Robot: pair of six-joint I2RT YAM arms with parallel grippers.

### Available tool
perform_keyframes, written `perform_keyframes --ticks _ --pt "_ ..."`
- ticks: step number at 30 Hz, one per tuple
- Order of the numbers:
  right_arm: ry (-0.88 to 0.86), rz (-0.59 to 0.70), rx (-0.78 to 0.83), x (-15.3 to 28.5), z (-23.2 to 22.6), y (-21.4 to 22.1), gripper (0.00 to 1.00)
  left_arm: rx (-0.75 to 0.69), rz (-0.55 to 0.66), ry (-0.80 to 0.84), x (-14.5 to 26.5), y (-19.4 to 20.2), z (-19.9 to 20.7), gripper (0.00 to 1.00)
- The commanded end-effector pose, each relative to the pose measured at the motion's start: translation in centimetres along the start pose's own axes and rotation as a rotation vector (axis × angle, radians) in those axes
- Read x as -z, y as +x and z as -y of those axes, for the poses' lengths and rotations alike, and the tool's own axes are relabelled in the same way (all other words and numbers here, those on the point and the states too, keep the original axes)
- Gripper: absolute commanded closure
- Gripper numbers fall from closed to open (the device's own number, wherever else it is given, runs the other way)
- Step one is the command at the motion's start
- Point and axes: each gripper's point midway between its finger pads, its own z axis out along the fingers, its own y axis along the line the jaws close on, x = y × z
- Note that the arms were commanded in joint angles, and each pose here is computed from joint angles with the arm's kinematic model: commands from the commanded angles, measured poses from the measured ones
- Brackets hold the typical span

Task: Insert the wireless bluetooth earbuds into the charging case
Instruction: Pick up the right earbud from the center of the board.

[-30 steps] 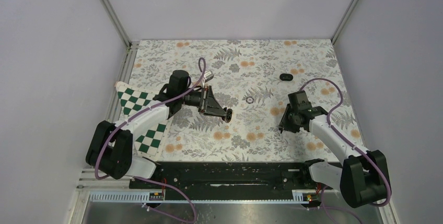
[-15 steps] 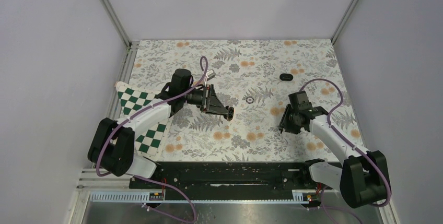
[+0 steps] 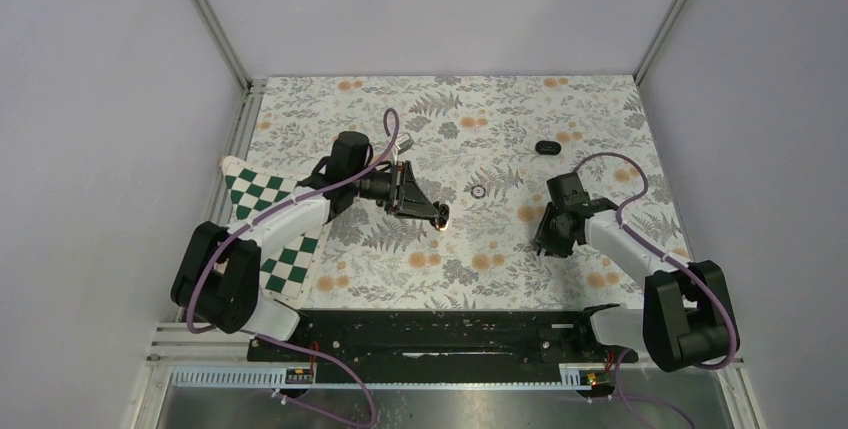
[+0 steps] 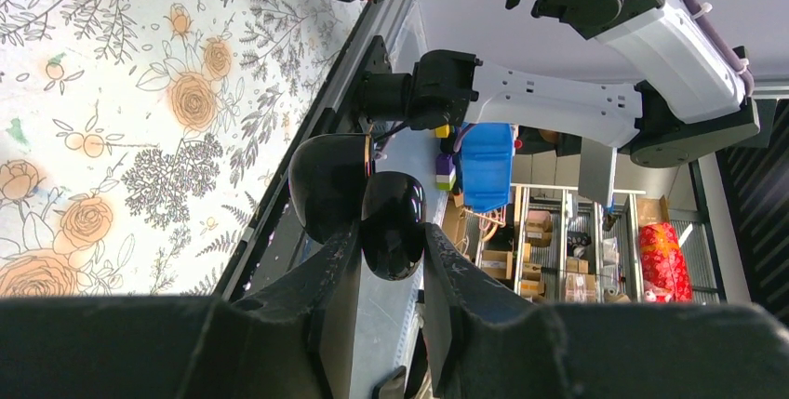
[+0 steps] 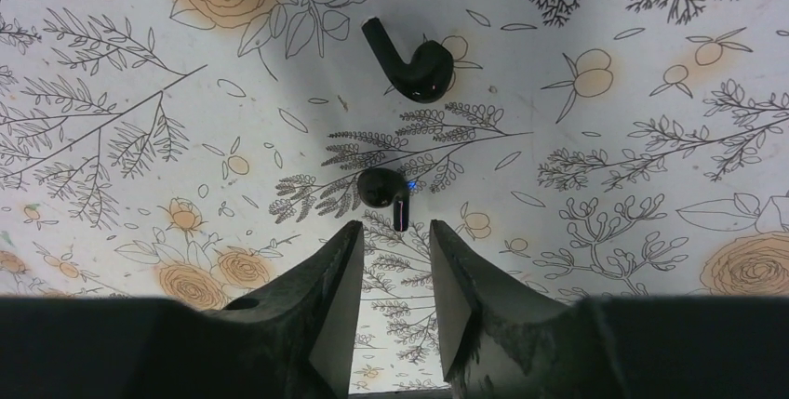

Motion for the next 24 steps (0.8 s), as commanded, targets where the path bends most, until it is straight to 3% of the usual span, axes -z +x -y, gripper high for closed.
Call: perform_keyframes --ticks 1,17,24 --pt "-0.035 0.049 -0.02 0.3 -1.4 -2.1 0.62 -0.069 0.007 0.035 -0.4 -1.5 1.6 1.0" --pt "0.009 0.032 0.001 -0.1 -1.5 -2.9 0.69 -0.07 -0.034 0.056 -1.0 -1.7 1.5 1.0" --pt "0.04 0.059 -0.002 0.5 -0.5 -2.8 0.6 -0.066 -0.037 0.052 -1.1 -1.5 1.1 1.0"
